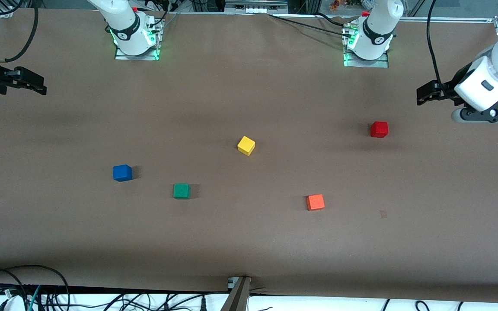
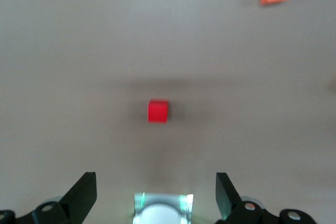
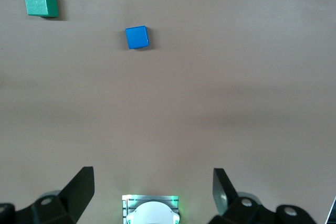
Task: Pass red block to right arm, stack on blue
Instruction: 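Move the left gripper over the red cube and lower it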
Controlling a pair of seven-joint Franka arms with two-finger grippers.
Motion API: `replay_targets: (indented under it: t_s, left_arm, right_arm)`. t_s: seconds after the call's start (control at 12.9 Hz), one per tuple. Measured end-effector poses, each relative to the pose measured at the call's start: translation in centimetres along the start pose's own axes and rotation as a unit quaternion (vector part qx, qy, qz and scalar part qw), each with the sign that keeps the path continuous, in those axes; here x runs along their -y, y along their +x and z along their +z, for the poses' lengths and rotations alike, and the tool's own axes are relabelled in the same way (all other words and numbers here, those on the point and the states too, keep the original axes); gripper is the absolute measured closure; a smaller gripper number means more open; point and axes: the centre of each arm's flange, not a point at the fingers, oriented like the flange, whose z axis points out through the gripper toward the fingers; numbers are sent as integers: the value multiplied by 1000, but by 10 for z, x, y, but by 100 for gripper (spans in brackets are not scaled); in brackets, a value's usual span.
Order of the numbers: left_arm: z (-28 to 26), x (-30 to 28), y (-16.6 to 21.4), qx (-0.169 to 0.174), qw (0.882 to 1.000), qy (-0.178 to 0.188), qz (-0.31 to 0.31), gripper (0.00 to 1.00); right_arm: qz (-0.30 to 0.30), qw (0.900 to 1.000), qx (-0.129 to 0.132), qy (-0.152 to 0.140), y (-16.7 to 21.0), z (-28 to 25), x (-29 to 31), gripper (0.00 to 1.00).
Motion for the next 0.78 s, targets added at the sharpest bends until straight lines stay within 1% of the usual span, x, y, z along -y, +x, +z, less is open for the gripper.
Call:
replay_targets:
  t_s: [0.08,0.31,0.54,0.78]
  left_arm:
    - [13,1,5,22,1000,0,12,0]
    - [48,4,22,55,998,-2,37,0]
    - [103,10,32,61,997,-5,37,0]
    - [146,10,29,44,998,-4,37,0]
  right_arm:
    - [0,1000,0,0,0,0,0,0]
    - [0,1000,0,0,0,0,0,0]
    - [0,1000,0,0,0,0,0,0]
    - [0,1000,0,0,0,0,0,0]
